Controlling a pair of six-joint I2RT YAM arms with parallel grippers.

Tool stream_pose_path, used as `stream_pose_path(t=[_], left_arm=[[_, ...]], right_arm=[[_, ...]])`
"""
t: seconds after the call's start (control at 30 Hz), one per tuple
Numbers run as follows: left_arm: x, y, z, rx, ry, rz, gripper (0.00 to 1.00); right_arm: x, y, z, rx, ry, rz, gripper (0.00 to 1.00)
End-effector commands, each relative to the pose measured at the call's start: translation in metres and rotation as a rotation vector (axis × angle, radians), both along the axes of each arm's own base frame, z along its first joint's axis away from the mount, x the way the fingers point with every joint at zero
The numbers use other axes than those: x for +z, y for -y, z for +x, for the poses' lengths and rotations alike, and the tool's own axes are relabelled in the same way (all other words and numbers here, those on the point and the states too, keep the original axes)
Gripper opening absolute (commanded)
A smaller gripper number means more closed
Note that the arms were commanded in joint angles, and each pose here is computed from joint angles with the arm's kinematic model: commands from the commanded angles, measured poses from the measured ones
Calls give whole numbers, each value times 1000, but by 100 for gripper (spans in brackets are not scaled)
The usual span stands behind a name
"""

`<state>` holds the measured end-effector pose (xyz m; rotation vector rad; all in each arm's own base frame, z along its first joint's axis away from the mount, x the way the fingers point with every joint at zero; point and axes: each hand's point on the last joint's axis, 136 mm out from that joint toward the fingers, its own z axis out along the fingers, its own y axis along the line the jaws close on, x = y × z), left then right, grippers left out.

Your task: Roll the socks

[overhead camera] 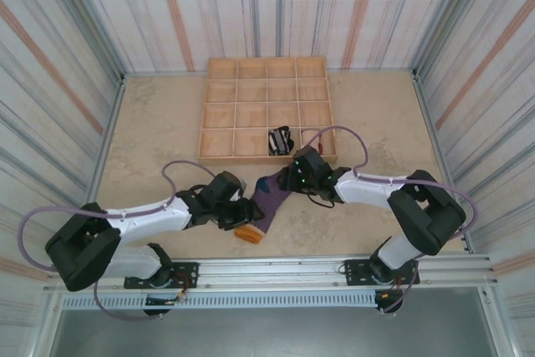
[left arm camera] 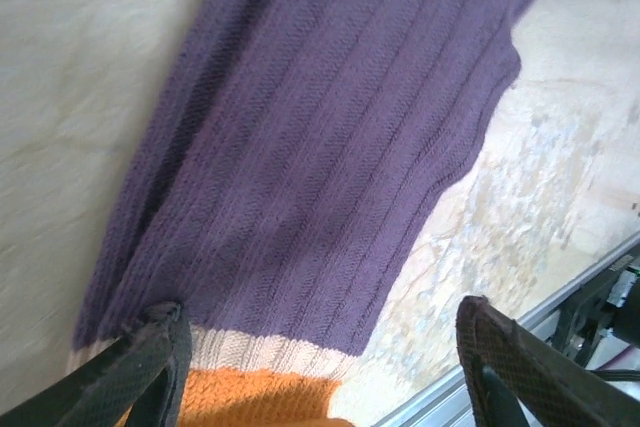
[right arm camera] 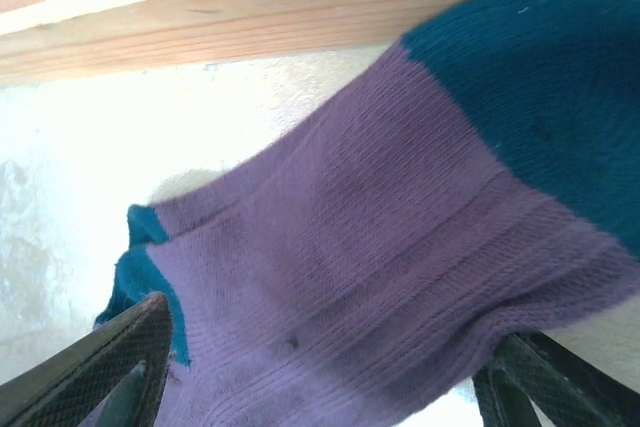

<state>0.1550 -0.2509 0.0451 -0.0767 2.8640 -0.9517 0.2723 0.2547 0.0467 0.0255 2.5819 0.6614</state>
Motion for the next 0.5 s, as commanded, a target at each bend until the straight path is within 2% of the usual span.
stream_pose_path(t=[0.0, 0.03, 0.17, 0.27, 0.47], left_arm=[[15, -25, 2, 53, 8, 84, 73], [21, -28, 3, 43, 21, 80, 73], [33, -47, 3, 42, 6, 46, 74], [34, -57, 3, 61, -25, -4, 74], [33, -75, 3, 79, -68, -1, 76]], right_arm=[[21, -1, -13, 144, 114, -52, 80], [27, -2, -17, 177, 136, -54, 84], [42, -8, -44, 325, 221, -112, 86], [48, -13, -65, 403, 290, -147, 86], [57, -35, -108, 539, 457, -199, 84]])
